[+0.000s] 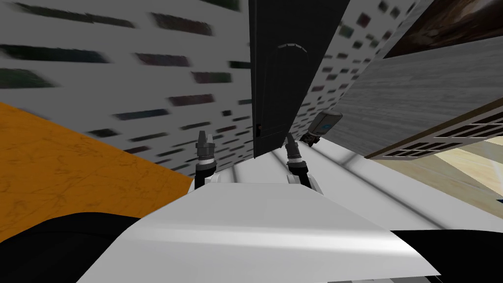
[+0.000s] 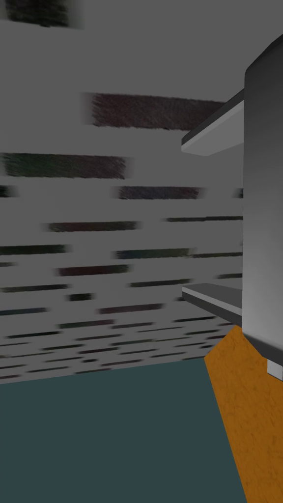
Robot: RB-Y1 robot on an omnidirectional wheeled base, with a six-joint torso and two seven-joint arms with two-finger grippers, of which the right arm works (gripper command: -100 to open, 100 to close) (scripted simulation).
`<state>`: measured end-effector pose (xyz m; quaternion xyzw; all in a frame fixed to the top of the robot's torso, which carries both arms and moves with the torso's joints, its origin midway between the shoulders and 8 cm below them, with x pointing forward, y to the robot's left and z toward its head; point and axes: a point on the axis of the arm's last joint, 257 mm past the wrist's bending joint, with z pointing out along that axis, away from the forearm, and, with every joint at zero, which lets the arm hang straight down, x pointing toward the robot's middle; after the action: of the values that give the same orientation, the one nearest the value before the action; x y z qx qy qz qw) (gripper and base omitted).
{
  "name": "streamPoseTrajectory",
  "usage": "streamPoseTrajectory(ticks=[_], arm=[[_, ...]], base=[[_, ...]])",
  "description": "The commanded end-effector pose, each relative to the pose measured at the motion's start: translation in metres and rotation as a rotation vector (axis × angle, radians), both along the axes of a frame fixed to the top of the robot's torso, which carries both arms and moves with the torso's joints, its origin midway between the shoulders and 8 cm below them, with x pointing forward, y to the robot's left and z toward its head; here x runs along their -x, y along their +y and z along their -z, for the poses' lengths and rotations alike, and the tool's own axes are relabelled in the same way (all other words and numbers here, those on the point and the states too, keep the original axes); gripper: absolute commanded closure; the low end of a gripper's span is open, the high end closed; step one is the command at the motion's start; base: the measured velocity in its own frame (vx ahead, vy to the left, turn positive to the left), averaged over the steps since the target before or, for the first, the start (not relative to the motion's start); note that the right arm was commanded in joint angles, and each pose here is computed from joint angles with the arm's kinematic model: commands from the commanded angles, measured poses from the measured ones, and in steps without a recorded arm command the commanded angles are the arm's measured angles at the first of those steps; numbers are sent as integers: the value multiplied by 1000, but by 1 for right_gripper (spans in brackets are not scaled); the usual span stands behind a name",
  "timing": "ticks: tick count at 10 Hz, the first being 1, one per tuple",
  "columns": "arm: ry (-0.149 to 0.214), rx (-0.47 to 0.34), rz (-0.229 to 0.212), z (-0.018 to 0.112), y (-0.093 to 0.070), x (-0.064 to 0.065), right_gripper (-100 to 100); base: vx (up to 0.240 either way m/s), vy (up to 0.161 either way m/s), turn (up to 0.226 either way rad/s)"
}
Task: Pull the door open
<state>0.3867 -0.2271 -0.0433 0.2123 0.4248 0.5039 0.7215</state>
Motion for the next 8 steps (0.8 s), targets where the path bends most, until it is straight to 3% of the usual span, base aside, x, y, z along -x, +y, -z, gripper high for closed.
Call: streamPoseTrajectory(ticks=[1,8], arm=[[19,52,14,12,4,-7,-100],[98,290,68,70,13,-37,-100]], base=[[96,4,25],[98,1,29]])
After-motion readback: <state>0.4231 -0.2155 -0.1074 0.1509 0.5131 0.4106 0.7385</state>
